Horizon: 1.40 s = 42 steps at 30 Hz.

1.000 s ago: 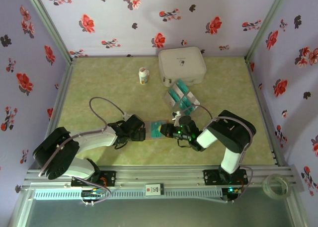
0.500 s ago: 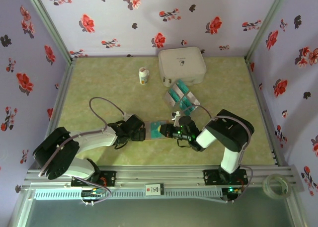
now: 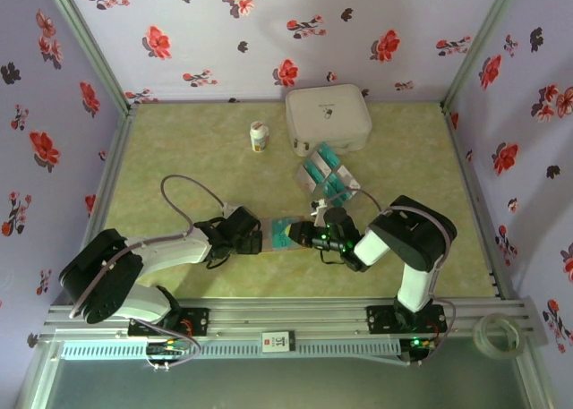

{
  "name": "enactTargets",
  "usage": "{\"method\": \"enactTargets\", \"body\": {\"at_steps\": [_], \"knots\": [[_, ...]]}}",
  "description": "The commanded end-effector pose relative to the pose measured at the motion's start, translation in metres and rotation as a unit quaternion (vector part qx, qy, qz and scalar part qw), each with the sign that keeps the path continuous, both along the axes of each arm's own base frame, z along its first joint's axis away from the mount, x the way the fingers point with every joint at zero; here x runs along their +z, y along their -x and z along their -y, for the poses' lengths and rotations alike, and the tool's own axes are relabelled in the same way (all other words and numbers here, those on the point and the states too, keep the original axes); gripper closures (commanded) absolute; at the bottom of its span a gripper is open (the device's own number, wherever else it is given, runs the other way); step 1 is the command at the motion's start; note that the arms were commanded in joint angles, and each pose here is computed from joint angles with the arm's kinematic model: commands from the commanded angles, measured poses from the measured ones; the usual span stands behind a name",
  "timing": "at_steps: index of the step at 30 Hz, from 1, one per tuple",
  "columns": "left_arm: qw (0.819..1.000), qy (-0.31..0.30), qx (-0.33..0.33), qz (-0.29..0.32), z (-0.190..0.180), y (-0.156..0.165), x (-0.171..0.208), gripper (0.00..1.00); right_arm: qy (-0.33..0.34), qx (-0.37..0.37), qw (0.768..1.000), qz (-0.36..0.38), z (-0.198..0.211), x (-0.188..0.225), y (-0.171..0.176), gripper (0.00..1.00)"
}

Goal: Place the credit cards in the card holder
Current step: Insert the credit card into the card slot.

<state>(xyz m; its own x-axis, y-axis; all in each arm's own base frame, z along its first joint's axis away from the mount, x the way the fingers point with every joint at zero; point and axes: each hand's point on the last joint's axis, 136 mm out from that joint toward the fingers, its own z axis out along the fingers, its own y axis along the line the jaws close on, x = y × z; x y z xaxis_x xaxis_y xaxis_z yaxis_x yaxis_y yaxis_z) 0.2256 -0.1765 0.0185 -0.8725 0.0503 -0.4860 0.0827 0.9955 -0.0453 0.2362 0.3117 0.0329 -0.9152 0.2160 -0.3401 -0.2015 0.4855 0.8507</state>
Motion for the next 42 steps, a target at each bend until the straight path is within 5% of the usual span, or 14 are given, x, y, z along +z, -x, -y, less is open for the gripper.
{"method": "enactTargets", "body": {"at_steps": [1,18,27,32,38,42], "knots": [[1.000,-0.028,0.006,-0.012,-0.015,0.007,-0.014,0.00,0.018,-0.003,0.999,-0.031,0.004,-0.018,0.003,0.90],[1.000,-0.028,0.007,-0.012,-0.016,0.008,-0.015,0.00,0.019,0.006,0.999,-0.039,-0.002,-0.025,0.007,0.87],[1.000,-0.027,0.007,-0.011,-0.016,0.008,-0.015,0.00,0.065,0.001,0.998,-0.027,0.012,-0.018,0.004,0.55],[1.000,-0.026,0.006,-0.008,-0.016,0.007,-0.014,0.00,0.128,0.011,0.992,-0.011,0.021,-0.006,0.002,0.48],[1.000,-0.015,0.003,0.005,-0.012,0.003,-0.001,0.00,0.183,0.022,0.983,0.014,0.029,0.015,-0.003,0.47],[1.000,-0.008,0.005,0.014,-0.014,-0.001,0.010,0.00,0.222,0.021,0.975,0.012,0.034,0.018,-0.007,0.55]]}}
